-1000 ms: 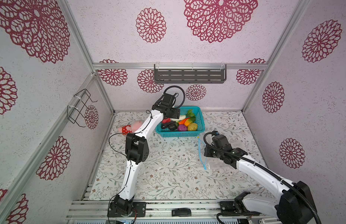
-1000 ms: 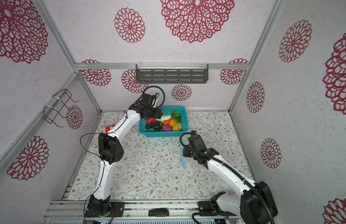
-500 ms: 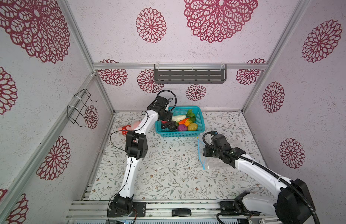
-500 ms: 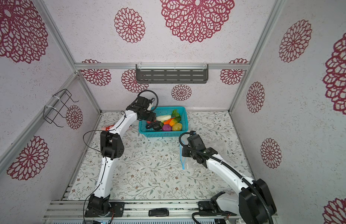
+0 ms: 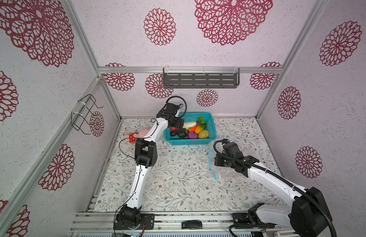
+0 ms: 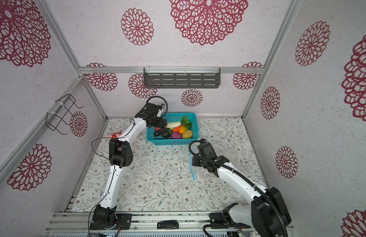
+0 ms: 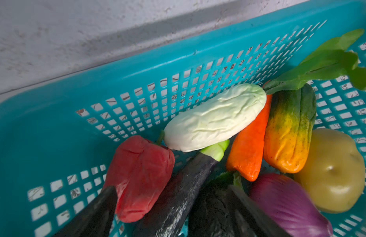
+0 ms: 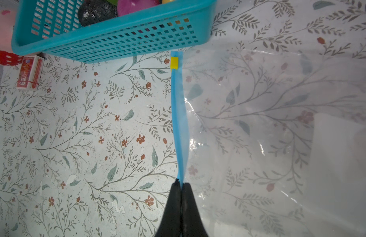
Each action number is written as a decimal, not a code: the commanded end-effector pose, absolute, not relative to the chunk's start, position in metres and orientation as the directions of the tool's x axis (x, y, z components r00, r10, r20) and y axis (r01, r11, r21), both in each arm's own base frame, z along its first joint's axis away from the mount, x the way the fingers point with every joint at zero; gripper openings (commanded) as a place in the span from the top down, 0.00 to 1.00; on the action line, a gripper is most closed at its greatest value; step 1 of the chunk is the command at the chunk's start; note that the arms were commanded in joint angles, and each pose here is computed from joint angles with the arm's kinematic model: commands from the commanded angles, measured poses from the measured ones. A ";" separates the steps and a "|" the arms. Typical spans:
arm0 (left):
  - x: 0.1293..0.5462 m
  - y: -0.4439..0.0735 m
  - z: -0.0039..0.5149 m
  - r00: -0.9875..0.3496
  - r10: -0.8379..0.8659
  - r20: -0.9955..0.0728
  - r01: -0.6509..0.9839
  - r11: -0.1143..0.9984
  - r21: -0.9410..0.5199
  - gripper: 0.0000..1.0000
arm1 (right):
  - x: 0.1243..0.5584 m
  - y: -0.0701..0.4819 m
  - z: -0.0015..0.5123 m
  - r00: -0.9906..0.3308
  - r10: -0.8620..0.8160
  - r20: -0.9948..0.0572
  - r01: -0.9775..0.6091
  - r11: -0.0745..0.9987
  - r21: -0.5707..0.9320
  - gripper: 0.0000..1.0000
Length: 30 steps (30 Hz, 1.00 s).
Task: Place the food in the zip-top bag and seal the zipper
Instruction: 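Lower the left gripper onto the red pepper and close on it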
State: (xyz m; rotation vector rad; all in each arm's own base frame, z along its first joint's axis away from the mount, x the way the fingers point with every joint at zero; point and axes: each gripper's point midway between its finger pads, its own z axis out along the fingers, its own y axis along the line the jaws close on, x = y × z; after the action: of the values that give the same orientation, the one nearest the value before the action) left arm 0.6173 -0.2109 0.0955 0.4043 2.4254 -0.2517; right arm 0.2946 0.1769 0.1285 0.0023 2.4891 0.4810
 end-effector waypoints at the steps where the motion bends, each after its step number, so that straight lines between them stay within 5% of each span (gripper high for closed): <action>1: 0.629 -0.198 0.083 -0.730 0.226 -0.645 0.323 0.946 -0.035 0.08 | 0.303 0.183 0.143 -0.806 0.125 -0.578 -0.115 0.926 0.360 1.00; 21: 0.592 -0.217 0.074 -0.794 0.235 -0.561 0.323 0.944 -0.062 0.29 | 0.303 0.183 0.147 -0.800 0.127 -0.586 -0.117 0.926 0.359 1.00; 30: 0.574 -0.226 0.086 -0.810 0.229 -0.540 0.323 0.943 -0.084 0.30 | 0.300 0.180 0.150 -0.793 0.130 -0.595 -0.117 0.926 0.358 1.00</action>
State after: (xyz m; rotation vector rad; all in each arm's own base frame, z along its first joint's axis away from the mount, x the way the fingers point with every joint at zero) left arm 0.5898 -0.2180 0.0663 0.3869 2.5363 -0.1959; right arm 0.2965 0.1787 0.1285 0.0010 2.4928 0.4806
